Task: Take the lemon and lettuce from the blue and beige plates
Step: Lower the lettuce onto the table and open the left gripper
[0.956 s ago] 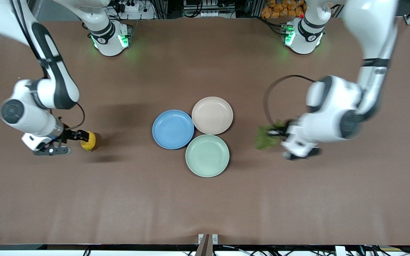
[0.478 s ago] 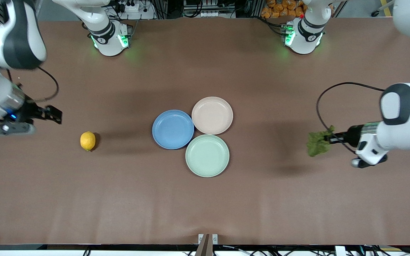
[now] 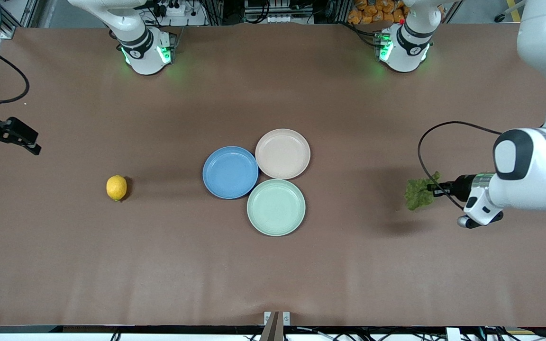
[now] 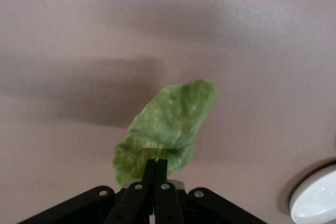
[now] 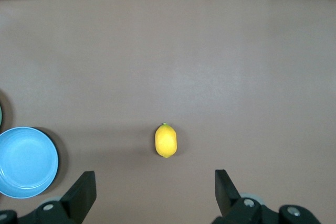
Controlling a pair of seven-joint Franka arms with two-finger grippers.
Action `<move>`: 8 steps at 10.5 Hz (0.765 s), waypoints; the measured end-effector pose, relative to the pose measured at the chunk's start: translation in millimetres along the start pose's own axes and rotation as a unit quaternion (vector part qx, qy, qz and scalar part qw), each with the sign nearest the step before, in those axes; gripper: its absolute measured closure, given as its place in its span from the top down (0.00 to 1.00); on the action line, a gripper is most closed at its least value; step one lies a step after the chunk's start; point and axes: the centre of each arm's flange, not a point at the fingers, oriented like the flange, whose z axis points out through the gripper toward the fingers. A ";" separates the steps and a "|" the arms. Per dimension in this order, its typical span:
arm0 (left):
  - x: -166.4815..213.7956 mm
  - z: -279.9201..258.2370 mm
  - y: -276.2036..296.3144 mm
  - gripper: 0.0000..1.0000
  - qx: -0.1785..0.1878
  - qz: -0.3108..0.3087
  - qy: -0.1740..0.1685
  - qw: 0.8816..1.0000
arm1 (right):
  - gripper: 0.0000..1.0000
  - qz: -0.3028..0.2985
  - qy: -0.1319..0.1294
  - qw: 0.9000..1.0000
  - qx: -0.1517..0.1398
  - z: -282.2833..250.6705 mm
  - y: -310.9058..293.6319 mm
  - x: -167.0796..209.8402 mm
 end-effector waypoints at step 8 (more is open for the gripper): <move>7.9 31.0 0.8 0.50 0.000 0.000 -0.020 1.000 | 1.00 -0.022 -0.012 1.000 0.006 -35.7 -25.9 -2.0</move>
